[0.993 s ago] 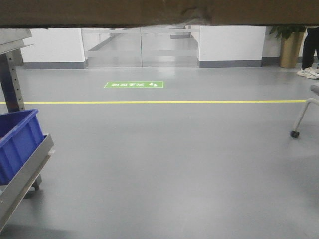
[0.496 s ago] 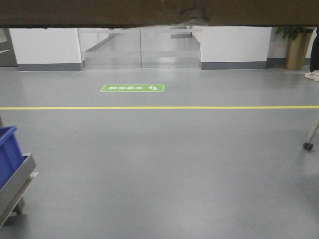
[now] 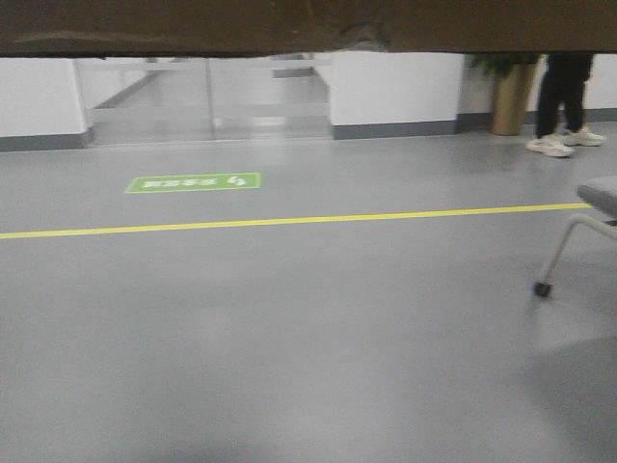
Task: Grab carton from right shelf to conveyor
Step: 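Carry the carton in both grippers while driving to the red conveyor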
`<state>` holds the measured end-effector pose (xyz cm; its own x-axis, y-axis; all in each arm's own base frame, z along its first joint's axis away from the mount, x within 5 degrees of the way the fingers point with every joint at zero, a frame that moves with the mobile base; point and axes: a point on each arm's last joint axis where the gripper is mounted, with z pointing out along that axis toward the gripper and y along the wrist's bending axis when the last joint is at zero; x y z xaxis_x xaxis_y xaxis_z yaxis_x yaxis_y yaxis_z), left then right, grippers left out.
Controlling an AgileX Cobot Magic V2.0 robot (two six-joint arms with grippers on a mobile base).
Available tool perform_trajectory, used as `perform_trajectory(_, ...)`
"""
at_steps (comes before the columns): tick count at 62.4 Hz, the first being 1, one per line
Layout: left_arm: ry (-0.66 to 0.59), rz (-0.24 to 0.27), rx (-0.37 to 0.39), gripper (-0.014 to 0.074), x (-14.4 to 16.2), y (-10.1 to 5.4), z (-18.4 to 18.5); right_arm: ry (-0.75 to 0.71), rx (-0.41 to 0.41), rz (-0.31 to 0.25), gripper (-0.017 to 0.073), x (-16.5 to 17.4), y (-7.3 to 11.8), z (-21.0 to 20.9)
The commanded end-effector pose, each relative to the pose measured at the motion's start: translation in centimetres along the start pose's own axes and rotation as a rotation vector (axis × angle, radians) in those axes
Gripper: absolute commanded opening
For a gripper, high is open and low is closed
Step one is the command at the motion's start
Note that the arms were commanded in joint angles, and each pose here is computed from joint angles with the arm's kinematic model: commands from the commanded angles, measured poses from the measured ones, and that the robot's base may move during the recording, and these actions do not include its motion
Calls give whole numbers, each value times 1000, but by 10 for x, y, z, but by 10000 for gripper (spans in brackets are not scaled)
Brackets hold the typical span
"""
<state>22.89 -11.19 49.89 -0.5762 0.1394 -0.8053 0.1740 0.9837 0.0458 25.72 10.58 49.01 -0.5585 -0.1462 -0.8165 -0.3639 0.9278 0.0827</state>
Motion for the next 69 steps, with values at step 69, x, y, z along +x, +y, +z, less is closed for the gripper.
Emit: perform_trajectory(69,-43,-8,89,-16,-3,-8,-6,-192,-23,2,-67,-21,1,28)
